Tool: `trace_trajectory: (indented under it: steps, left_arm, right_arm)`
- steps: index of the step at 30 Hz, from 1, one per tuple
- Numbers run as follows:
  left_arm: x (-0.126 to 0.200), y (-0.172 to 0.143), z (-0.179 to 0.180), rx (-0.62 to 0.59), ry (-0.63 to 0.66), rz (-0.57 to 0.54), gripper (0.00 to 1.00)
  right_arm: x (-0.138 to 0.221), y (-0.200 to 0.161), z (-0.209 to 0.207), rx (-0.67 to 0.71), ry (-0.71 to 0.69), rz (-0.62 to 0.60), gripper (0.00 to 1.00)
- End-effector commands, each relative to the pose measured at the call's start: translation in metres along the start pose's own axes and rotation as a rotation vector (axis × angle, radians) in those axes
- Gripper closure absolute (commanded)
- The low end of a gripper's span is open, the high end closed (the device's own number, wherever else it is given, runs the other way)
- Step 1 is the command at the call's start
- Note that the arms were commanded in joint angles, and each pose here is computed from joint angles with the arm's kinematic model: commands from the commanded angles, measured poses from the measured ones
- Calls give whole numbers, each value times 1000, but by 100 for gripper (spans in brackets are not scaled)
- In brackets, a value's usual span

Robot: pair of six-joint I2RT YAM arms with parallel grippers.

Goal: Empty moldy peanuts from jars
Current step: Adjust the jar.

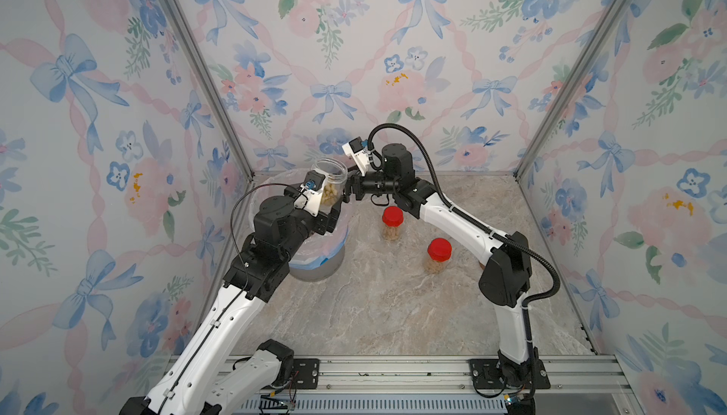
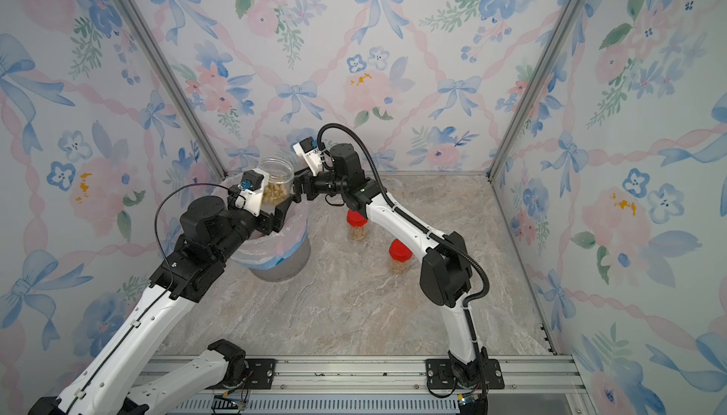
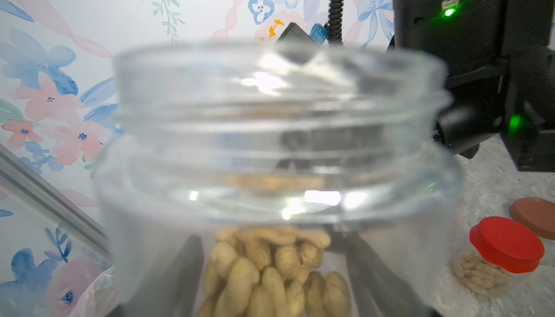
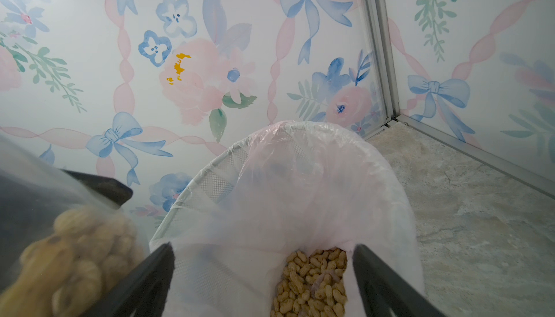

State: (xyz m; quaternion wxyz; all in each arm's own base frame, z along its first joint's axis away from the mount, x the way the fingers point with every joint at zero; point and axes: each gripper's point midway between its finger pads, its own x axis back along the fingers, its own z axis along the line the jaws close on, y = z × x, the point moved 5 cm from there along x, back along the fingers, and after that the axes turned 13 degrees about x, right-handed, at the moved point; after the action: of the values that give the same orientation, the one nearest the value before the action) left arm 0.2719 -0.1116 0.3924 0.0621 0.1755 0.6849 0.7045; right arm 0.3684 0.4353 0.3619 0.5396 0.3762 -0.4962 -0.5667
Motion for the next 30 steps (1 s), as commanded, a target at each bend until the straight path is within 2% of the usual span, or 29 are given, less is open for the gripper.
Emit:
trace_trajectory:
  steps: [1,6,10,17,21,25,30]
  left_arm:
    - [-24,-29,-11,-30,-60,114,84]
    - [-15,-23,-1,-70,9,119,84]
    - [-10,-19,5,-114,58,151,86]
    - [-1,-13,14,-170,118,194,87]
    - [6,-8,20,-217,158,226,88]
    - [15,5,28,-259,215,250,88]
    - [27,14,36,-310,296,289,84]
  right_arm:
    - [-6,54,122,206,352,-115,4]
    - [-3,56,105,205,263,-115,1]
    - [-2,56,75,138,173,-132,0]
    - [-3,55,58,88,157,-175,1]
    - [0,57,46,72,103,-188,2]
    - [4,57,25,29,32,-226,3]
    - [17,49,-20,-49,-132,-274,3]
